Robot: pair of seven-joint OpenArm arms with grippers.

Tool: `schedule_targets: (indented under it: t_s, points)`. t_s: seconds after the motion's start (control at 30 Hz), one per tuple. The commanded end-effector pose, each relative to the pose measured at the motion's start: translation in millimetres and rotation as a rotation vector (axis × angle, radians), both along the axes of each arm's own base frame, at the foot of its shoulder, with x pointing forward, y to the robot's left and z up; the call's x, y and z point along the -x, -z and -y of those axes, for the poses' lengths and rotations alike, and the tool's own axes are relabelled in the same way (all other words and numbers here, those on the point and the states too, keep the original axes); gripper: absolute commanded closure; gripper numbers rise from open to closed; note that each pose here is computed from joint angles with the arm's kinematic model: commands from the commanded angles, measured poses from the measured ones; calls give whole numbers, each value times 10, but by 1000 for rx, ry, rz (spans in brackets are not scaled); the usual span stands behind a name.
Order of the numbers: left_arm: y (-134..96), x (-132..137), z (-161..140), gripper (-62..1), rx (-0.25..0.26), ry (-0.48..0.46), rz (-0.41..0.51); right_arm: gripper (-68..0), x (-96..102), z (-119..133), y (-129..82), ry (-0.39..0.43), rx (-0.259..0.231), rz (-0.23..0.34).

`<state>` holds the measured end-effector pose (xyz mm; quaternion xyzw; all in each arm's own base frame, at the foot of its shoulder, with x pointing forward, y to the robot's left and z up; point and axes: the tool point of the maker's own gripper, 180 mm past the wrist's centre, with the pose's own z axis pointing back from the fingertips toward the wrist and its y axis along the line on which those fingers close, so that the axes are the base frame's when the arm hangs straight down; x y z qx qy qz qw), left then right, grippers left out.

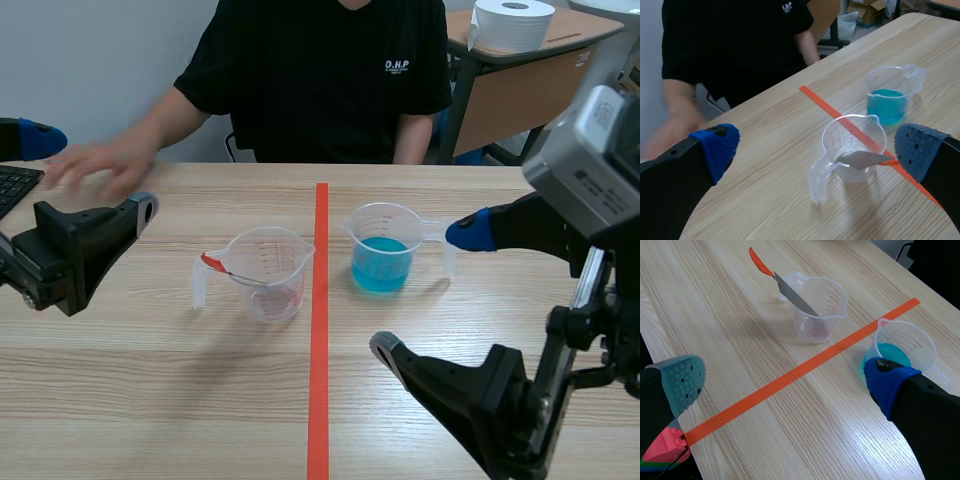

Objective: Do the redox reaction experiment.
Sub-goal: 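Return to the home posture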

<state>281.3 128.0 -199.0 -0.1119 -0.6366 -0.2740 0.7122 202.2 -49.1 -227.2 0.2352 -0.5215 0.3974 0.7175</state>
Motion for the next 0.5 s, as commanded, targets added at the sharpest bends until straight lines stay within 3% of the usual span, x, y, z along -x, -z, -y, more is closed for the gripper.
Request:
schedule_targets:
  t_s: [0.0, 0.33, 0.47]
  points:
    - [-9, -15, -27, -623, 25, -22, 7, -667, -46, -16, -103, -8, -16, 34]
    - [58, -20, -68, -623, 13, -33, -13, -667, -45, -15, -97, -7, -13, 32]
    - [84, -16, -70, -623, -23, -26, -8, -667, -45, -15, -97, -7, -13, 32]
